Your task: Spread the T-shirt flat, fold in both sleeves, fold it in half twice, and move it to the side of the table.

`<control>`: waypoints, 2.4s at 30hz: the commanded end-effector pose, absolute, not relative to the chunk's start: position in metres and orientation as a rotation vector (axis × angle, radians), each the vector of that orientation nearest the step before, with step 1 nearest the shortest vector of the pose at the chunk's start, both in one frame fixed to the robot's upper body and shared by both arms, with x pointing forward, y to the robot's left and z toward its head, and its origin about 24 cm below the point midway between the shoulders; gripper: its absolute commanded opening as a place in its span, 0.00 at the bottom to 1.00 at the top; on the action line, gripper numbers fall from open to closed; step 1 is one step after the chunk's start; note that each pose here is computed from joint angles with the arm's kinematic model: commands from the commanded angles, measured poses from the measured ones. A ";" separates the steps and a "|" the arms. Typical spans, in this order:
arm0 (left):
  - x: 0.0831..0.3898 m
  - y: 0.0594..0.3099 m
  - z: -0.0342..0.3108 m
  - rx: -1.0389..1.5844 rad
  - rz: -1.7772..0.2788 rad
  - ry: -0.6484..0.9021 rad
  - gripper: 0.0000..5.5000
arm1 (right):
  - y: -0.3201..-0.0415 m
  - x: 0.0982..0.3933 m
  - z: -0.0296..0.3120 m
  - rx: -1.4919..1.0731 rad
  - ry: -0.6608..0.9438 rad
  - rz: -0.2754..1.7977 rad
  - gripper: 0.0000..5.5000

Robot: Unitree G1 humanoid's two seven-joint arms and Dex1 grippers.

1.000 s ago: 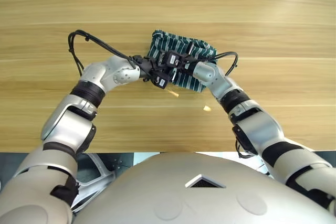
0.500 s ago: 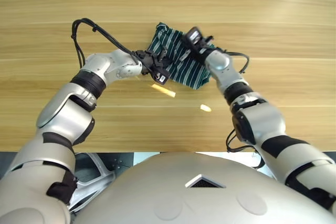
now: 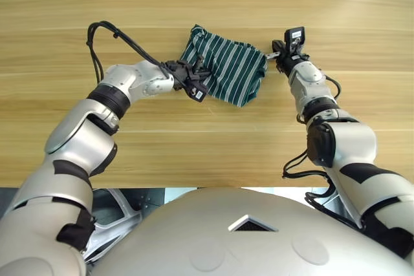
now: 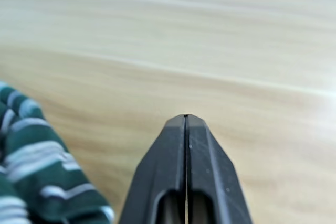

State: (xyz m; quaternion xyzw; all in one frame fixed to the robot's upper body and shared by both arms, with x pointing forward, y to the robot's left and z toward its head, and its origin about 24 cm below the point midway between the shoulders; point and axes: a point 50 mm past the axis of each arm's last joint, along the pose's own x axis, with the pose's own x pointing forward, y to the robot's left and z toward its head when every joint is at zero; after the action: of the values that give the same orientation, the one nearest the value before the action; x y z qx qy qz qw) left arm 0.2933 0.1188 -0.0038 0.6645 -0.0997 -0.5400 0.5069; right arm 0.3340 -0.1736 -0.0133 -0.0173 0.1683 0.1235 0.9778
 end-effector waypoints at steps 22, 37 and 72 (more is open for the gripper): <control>0.251 0.163 0.030 1.508 -1.330 -0.241 0.00 | -0.108 0.335 0.014 -0.228 0.050 0.629 0.00; 0.245 0.177 -0.009 1.627 -1.452 -0.032 0.00 | -0.049 0.277 0.027 -0.241 -0.232 1.219 0.00; 0.242 0.163 -0.015 1.589 -1.475 -0.076 0.00 | -0.051 0.312 -0.028 -0.720 0.259 0.765 0.00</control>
State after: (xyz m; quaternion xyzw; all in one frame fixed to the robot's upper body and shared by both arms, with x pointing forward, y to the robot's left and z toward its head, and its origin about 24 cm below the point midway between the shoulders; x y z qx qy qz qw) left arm 0.2601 0.1568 0.0092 0.6491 -0.0788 -0.5652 0.5030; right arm 0.3121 -0.0290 -0.0131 -0.3194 0.0702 0.3958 0.8582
